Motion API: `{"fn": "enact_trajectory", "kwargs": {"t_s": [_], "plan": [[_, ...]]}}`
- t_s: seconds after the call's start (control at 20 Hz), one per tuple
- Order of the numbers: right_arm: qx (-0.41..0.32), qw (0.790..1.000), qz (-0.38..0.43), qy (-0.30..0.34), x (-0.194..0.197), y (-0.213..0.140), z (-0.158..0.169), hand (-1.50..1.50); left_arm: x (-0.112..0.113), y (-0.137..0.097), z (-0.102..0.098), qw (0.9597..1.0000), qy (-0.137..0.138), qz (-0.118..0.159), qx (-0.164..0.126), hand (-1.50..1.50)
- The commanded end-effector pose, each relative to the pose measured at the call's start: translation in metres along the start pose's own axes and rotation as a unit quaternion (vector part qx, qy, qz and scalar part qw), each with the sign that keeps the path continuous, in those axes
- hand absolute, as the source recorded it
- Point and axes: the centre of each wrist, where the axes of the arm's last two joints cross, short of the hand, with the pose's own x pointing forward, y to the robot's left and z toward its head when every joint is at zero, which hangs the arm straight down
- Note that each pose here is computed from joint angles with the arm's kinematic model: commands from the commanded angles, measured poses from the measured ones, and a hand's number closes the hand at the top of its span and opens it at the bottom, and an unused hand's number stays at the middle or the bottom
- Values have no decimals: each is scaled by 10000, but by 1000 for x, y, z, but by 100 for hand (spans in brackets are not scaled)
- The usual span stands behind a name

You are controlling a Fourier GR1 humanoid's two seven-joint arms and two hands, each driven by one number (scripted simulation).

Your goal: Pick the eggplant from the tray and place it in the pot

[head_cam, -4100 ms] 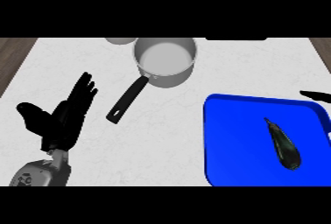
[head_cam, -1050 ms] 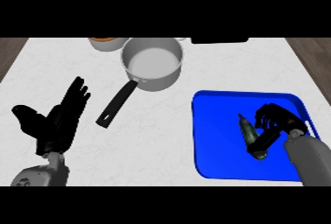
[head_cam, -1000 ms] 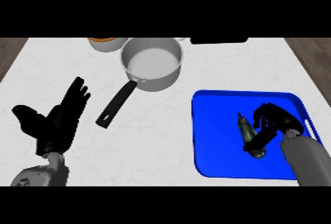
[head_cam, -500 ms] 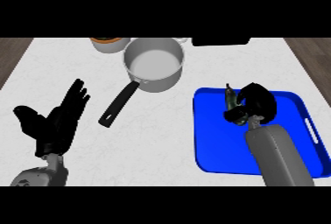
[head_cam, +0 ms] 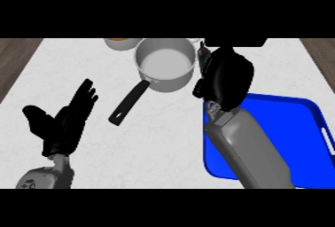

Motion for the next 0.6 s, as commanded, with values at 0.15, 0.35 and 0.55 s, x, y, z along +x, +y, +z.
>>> {"fn": "enact_trajectory", "kwargs": {"t_s": [0.15,0.35,0.55], "plan": [[-1088,9933,-116,364,68,-65,40,150,14,-20,-6,9993,-194,5,-314,0],[-1078,9928,-43,528,89,-82,22,150,13,-22,-4,9990,-193,-5,-408,0],[-929,9923,-112,812,96,-87,2,150,19,-19,-11,9989,-253,-25,-394,0]]}}
